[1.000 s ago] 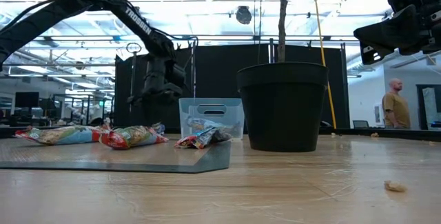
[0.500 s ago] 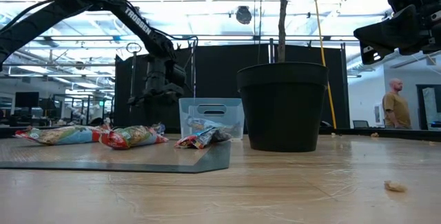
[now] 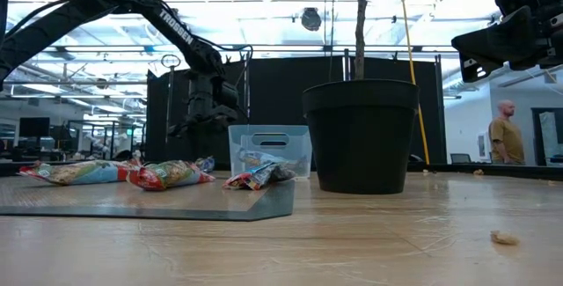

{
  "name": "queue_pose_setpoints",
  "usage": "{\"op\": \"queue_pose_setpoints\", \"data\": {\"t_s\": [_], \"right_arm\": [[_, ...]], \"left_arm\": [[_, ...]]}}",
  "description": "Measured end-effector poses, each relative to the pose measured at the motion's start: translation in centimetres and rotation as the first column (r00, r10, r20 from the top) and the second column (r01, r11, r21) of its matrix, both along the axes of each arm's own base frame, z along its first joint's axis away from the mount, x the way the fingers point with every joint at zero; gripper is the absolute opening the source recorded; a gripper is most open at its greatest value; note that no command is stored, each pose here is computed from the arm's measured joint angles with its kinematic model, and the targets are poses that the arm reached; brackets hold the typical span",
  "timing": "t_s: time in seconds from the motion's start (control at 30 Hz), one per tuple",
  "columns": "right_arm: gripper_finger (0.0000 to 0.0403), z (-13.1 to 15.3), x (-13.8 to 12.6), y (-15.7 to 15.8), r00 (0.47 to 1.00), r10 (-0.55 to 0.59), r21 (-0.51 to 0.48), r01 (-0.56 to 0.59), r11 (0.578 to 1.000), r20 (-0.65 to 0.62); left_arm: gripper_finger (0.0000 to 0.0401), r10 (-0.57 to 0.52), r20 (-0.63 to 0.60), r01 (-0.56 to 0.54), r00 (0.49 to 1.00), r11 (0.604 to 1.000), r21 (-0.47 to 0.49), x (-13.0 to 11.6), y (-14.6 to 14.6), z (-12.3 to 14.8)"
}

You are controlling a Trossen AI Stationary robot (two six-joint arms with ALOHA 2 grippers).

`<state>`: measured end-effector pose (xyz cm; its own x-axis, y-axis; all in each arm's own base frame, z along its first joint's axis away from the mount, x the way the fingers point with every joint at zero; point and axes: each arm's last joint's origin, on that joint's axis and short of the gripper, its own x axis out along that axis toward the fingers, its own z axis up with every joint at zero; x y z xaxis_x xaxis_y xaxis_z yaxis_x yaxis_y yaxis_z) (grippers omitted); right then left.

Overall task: Pick and place Granola Bars by type
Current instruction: Put the blue candy into the top transparent bin, then adjust the bottom transparent bin

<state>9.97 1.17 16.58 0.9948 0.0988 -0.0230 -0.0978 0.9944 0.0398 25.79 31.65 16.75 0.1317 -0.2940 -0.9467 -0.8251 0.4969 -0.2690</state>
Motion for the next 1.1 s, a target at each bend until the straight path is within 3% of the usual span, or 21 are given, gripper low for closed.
{"op": "queue_pose_setpoints", "data": {"t_s": [0.2, 0.67, 1.1], "right_arm": [[0.0, 0.0, 0.0, 0.0, 1.0, 0.0, 0.0, 0.0, 1.0, 0.0], [0.0, 0.0, 0.0, 0.0, 1.0, 0.0, 0.0, 0.0, 1.0, 0.0], [0.0, 0.0, 0.0, 0.0, 1.0, 0.0, 0.0, 0.0, 1.0, 0.0]], "left_arm": [[0.0009, -0.044, 0.023, 0.044, 0.999, 0.999, 0.007, 0.0, 0.1, 0.0], [0.0002, -0.11, 0.076, 0.103, 0.991, 0.99, 0.092, 0.9, 0.8, 1.7], [0.0001, -0.261, 0.097, 0.234, 0.96, 0.945, 0.228, 3.8, -0.6, 9.9]]}}
